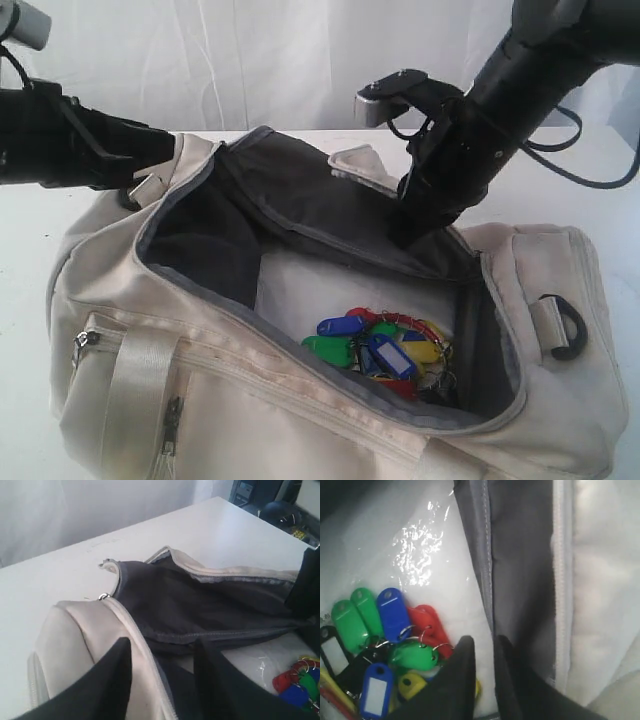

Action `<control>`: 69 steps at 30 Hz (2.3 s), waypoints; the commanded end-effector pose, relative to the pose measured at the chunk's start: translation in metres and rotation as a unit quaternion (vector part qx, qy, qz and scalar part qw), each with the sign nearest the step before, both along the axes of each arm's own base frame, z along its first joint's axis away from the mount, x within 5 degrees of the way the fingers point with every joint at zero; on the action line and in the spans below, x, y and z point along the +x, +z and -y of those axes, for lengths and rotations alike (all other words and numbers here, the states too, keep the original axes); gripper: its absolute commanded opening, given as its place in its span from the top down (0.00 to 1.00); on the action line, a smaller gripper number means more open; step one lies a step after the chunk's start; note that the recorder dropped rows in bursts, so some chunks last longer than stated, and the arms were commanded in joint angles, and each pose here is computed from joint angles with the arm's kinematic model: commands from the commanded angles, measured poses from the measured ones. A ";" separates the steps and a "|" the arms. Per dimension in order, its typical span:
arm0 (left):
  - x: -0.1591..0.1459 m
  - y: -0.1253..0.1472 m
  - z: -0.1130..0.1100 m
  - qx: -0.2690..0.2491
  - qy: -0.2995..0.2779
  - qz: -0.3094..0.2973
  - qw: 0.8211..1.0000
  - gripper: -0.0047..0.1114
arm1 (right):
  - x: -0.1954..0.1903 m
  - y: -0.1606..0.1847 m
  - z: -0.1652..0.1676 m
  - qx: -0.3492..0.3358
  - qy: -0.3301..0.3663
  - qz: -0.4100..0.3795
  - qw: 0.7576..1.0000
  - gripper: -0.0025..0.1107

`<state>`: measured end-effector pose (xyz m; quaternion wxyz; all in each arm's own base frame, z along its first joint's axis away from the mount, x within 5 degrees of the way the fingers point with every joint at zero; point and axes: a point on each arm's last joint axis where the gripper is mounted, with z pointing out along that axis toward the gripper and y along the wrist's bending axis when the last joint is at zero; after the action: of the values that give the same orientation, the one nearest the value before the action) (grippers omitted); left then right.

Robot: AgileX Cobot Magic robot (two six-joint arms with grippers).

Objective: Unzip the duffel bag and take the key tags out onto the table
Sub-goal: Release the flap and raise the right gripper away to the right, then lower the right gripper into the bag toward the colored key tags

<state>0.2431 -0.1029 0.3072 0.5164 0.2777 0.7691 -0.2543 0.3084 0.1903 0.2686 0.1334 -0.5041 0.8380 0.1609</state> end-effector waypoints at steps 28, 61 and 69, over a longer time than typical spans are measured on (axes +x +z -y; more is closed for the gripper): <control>-0.163 0.121 -0.041 -0.118 0.031 0.278 0.953 0.57 | 0.062 0.032 0.059 -0.032 -0.356 0.266 0.895 0.86; -0.154 0.108 -0.055 -0.070 0.122 0.309 0.941 0.96 | -0.137 0.072 0.060 0.236 -0.057 0.198 0.950 0.84; -0.167 0.058 -0.083 -0.039 0.250 0.307 0.918 0.96 | -0.118 0.047 0.043 0.218 -0.068 0.222 0.948 0.43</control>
<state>0.0836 -0.0245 0.3738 0.7785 0.1248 0.6116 -0.0657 0.1815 0.1462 0.3178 0.4112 -0.4484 0.7607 0.2262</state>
